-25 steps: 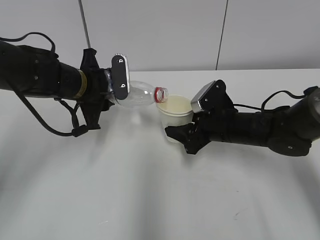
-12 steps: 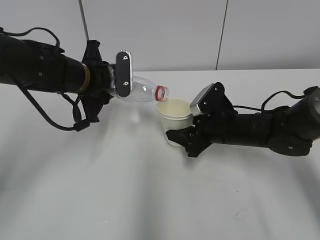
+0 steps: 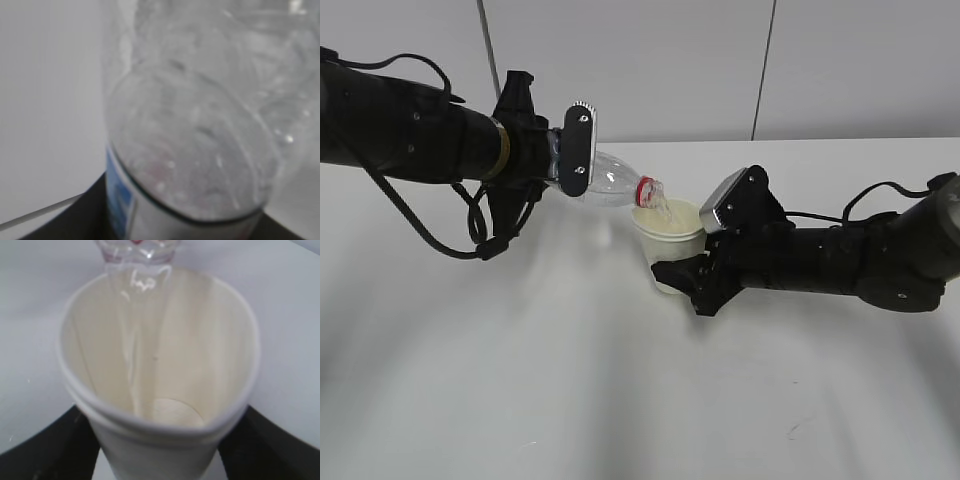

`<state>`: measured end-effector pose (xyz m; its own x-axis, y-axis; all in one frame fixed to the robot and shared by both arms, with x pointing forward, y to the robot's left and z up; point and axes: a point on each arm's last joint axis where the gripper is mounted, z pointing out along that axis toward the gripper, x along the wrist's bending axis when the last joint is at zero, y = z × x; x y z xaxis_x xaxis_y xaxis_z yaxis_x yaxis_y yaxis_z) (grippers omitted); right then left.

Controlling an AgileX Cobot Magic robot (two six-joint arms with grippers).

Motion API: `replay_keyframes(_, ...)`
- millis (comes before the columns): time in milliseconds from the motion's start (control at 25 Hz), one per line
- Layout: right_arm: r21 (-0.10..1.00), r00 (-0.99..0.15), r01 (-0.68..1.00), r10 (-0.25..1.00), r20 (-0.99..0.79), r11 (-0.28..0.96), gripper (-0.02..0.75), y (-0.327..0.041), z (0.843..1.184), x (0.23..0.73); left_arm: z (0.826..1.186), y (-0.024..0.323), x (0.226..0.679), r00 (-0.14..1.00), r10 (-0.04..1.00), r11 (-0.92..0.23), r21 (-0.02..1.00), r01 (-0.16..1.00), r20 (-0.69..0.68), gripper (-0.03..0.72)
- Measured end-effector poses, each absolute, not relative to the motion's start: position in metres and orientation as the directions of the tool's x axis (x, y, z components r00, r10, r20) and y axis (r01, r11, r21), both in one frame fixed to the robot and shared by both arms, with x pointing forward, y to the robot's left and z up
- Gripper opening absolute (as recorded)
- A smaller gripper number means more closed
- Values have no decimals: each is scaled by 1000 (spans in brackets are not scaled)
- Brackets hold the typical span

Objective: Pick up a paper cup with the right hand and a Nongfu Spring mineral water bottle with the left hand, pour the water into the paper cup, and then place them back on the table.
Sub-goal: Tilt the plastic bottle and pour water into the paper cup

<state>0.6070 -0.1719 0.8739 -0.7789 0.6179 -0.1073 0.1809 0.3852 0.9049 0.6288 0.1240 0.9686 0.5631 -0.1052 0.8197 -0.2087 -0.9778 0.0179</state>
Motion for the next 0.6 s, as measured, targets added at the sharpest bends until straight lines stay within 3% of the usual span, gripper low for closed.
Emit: replay_keyframes(600, 902, -784, 178, 611, -111, 392, 495, -172, 873, 606, 971, 123, 630, 545, -137, -973, -10, -229, 827, 311)
